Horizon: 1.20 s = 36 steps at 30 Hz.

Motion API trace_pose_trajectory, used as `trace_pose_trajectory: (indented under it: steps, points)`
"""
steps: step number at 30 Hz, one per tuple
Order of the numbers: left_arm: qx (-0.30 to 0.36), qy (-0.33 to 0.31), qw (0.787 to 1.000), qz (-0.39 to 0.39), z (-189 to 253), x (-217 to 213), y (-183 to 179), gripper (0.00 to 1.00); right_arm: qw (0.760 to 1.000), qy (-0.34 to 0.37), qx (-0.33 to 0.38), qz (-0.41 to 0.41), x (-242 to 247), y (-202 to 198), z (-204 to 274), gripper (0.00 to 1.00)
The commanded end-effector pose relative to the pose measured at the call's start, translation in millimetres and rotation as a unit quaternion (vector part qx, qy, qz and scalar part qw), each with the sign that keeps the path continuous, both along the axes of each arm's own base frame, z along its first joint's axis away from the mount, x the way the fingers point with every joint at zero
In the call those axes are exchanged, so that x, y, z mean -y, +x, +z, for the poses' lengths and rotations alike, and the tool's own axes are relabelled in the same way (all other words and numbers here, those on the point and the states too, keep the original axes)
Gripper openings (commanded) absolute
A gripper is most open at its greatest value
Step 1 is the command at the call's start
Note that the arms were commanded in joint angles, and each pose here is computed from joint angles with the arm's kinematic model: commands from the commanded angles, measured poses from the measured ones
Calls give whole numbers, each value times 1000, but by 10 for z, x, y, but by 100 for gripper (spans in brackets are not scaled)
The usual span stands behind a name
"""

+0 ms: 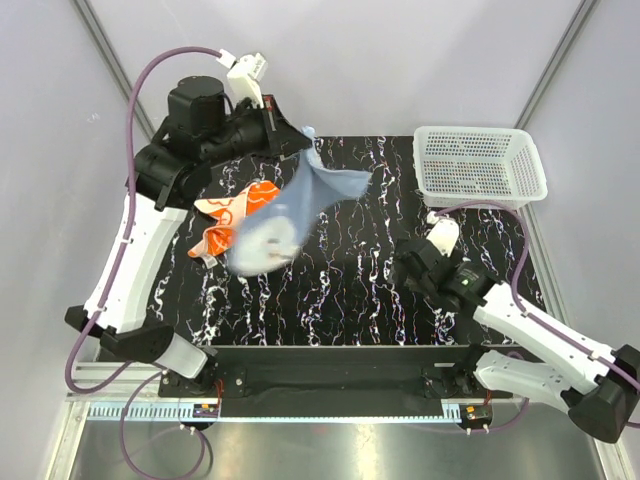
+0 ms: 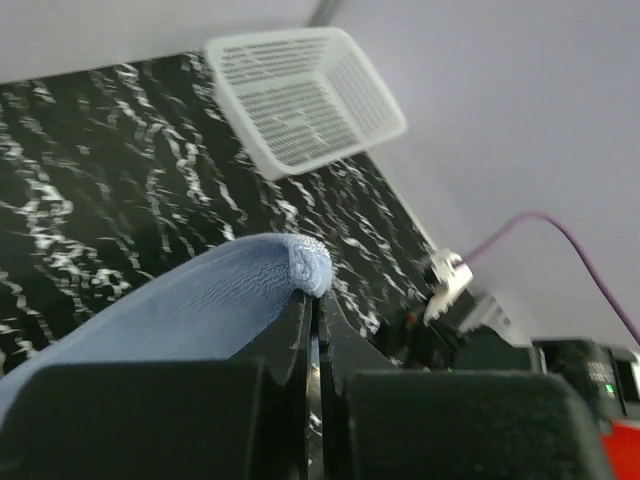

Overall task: Roll the towels
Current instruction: Move the towel to the center of the board

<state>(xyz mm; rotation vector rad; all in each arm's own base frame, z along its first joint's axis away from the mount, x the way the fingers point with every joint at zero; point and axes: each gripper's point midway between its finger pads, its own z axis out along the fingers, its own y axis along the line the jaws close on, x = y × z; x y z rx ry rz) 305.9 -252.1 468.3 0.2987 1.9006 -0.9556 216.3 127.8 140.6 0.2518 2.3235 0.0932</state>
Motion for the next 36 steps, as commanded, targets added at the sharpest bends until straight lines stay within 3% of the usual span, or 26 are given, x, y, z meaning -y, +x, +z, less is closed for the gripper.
trace_pose_trajectory:
  steps: [1,6,8,13,17,19,20,21,24,28,36]
  points:
    - [99,-93,989,-61,872,-58,-547,0,996,-1,64,-56,178,108,522,100]
    - [130,-140,979,-68,1165,-193,-867,0,987,21,142,-70,365,125,1059,100]
    - [112,-146,982,-50,1107,-239,-859,0,985,16,157,-72,403,142,1198,100]
    - [24,-115,992,37,297,-406,-537,1,988,-2,143,-60,299,221,1223,100]
    - [-126,-55,986,93,-1282,-669,-331,22,992,37,112,-51,139,181,1021,99]
    - [-195,-21,968,155,-1938,-1036,-262,47,993,49,95,-49,99,137,845,100]
    - [-228,-7,957,177,-2218,-1187,-252,51,994,62,81,-41,35,101,762,100]
    - [-280,5,935,217,-2665,-1459,-281,64,994,71,70,-42,3,81,681,100]
    - [-343,3,908,242,-3182,-1791,-398,76,995,82,35,-36,-74,5,452,100]
    - [-338,16,905,257,-3246,-1950,-381,94,996,91,15,-6,-277,43,284,100]
    - [-318,33,912,256,-3181,-1896,-333,94,1000,21,12,4,-410,415,239,100]
